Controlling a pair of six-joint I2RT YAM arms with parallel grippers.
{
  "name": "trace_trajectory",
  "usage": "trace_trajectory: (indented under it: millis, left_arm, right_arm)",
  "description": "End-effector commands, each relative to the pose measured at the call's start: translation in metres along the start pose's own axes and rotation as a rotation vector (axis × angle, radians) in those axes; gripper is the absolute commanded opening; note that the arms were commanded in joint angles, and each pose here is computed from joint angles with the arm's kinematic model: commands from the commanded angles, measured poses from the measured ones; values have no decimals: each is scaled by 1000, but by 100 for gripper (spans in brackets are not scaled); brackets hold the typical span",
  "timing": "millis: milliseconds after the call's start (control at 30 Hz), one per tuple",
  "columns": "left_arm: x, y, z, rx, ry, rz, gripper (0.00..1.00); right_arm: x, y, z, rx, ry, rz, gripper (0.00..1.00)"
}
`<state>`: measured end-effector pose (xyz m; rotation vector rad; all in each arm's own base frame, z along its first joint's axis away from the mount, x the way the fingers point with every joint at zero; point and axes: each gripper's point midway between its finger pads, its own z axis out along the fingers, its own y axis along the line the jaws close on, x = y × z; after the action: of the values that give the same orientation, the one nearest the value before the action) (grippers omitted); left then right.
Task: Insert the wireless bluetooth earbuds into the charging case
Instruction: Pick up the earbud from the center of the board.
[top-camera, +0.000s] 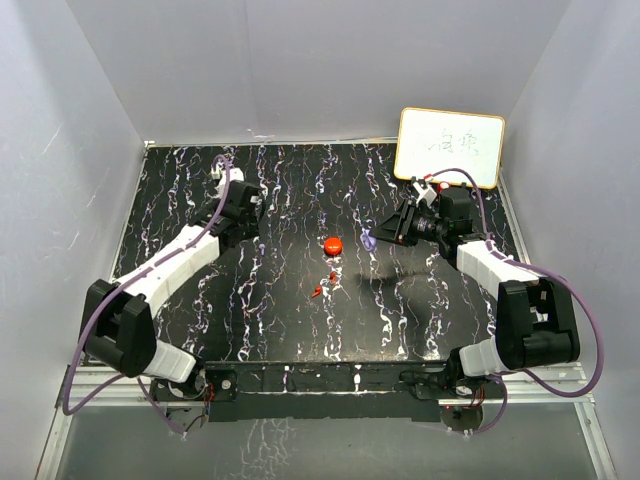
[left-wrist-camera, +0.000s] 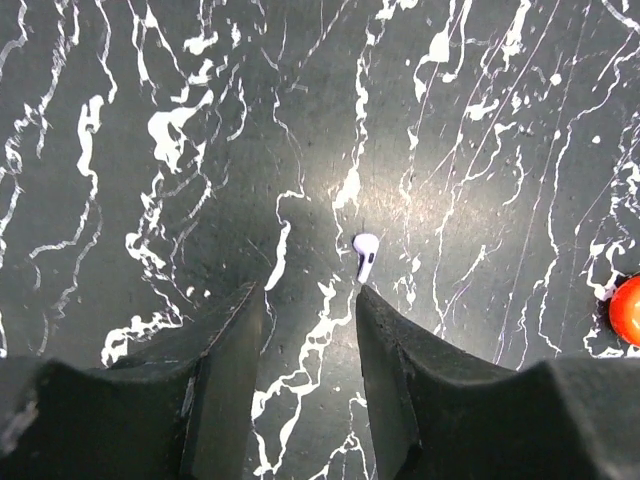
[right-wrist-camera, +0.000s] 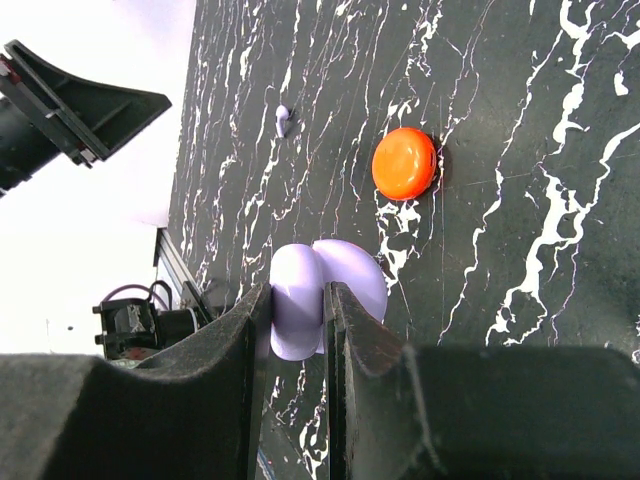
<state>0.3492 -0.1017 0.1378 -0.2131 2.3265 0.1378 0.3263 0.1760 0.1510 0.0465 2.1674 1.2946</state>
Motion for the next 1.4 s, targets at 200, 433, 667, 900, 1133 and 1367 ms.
trace_trajectory:
  millis: [200, 433, 667, 900, 1133, 1367]
  left_arm:
    - [17, -24, 3, 12, -106, -126, 42]
    - [27, -34, 3, 5, -164, -129, 42]
    - [39, -24, 14, -84, -187, -132, 36]
    - [47, -25, 28, -136, -183, -110, 33]
    - [59, -28, 40, -147, -164, -88, 33]
    - [65, -38, 47, -106, -141, -57, 33]
  right_arm:
    - [-21, 17, 10, -77, -25, -45, 0]
    - [-18, 22, 20, -139, 18, 0, 0]
    - [-15, 26, 28, -162, 29, 11, 0]
    - [-15, 29, 29, -164, 33, 5, 0]
    - [-13, 28, 28, -161, 34, 4, 0]
    - [-12, 26, 29, -158, 36, 7, 0]
